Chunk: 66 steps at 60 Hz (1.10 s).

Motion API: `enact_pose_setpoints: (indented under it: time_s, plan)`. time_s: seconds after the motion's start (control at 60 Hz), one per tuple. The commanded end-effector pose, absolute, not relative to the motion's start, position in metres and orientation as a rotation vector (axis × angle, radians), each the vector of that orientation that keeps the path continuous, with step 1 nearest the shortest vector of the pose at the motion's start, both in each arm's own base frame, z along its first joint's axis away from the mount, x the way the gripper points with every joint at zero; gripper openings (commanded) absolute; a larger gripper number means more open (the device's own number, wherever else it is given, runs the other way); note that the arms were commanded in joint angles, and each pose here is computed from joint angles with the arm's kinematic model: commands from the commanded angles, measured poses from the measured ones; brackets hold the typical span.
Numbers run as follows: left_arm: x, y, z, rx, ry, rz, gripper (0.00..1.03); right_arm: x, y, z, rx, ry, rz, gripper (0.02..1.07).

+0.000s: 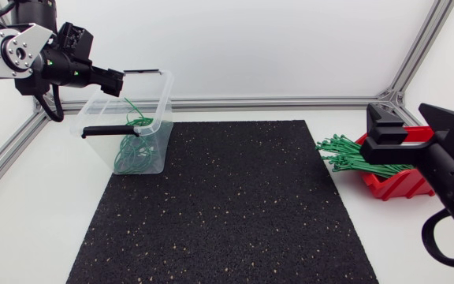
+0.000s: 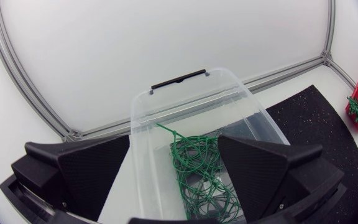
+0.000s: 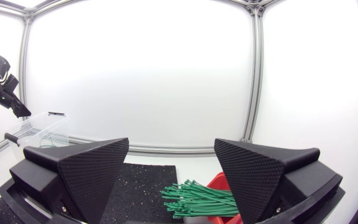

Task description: Take a green cable tie from the red box, thread the tail through the head to close it, then place it in the transparent bin on the left.

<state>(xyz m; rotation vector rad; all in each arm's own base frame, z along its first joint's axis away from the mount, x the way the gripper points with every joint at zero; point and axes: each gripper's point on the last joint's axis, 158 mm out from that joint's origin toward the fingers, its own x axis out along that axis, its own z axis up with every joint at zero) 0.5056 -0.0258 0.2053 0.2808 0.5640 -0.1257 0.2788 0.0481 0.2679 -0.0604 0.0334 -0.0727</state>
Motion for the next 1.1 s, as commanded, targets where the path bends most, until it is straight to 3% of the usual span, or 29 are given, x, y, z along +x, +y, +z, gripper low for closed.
enact_pose_setpoints:
  time_s: [0.0,0.183,0.517,0.883,1.083]
  plan:
    - [0.502,-0.019,0.208,0.256,0.538,-0.097,0.99,0.274,0.035,0.257,-0.097,0.026,-0.112,1.02]
    - [0.494,-0.019,0.226,0.251,0.434,-0.063,0.99,0.271,0.012,0.236,-0.138,0.001,-0.172,1.02]
    - [0.482,-0.018,0.232,0.255,0.382,-0.058,1.00,0.250,-0.002,0.229,-0.139,-0.074,-0.190,1.02]
    - [0.465,-0.027,0.235,0.283,0.315,-0.073,1.00,0.245,-0.013,0.241,-0.130,-0.125,-0.192,1.02]
    - [0.453,-0.007,0.242,0.202,0.220,0.065,0.99,0.245,-0.012,0.240,-0.129,-0.125,-0.181,1.02]
